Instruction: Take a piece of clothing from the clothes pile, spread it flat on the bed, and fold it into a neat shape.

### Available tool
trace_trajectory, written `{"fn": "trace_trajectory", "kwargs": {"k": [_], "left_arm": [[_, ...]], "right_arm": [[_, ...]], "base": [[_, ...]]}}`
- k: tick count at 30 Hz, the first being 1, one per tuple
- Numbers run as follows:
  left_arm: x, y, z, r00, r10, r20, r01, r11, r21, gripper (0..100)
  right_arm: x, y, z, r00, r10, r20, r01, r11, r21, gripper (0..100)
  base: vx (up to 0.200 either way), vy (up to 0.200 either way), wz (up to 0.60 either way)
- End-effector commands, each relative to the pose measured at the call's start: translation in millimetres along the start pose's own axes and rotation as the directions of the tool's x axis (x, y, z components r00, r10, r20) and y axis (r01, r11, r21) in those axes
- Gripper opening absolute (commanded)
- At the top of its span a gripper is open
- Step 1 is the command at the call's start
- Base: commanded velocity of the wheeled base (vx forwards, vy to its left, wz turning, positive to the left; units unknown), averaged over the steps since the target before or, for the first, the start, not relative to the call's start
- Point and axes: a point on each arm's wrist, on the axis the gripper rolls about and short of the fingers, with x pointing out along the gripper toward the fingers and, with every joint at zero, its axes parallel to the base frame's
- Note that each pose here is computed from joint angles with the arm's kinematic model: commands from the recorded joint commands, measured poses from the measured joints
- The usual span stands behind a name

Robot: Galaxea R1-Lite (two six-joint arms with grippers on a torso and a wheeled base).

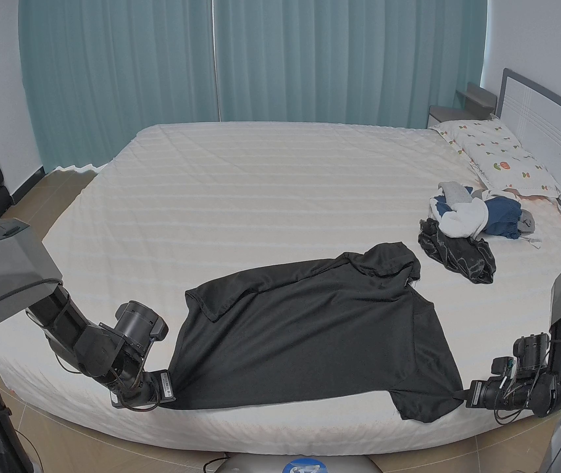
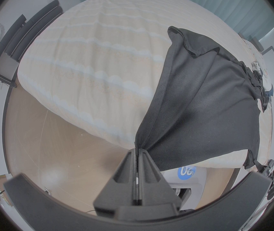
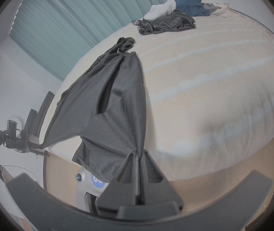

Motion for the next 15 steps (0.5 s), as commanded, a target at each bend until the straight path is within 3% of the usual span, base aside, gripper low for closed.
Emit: {"fn": "trace_trajectory", "kwargs": {"k": [1, 9, 11, 15], "left_arm": [[0.6, 3.1, -3.2, 0.999, 0.023, -0.027, -0.022, 1.0, 0.02, 0], [-0.6, 7.6, -9.8, 0.993, 0.07, -0.091, -0.063, 0.995, 0.075, 0], [-0.6, 7.6, -9.8, 0.993, 0.07, -0.091, -0.063, 0.995, 0.075, 0], [1.0, 7.4, -10.4, 0.993, 0.073, -0.096, -0.066, 0.995, 0.077, 0]], "right_arm": [[-19.4, 0.9, 3.3, 1.0, -0.02, 0.003, 0.02, 0.999, -0.03, 0], [-29.2, -7.6, -8.3, 0.991, -0.066, -0.115, 0.052, 0.991, -0.123, 0], [-30.5, -8.4, -16.1, 0.979, -0.078, -0.187, 0.049, 0.986, -0.157, 0], [-29.1, -9.4, -18.2, 0.974, -0.107, -0.201, 0.072, 0.982, -0.173, 0]], "base": [[0.0, 0.0, 0.0], [0.0, 0.0, 0.0], [0.0, 0.0, 0.0], [0.0, 0.0, 0.0]]}}
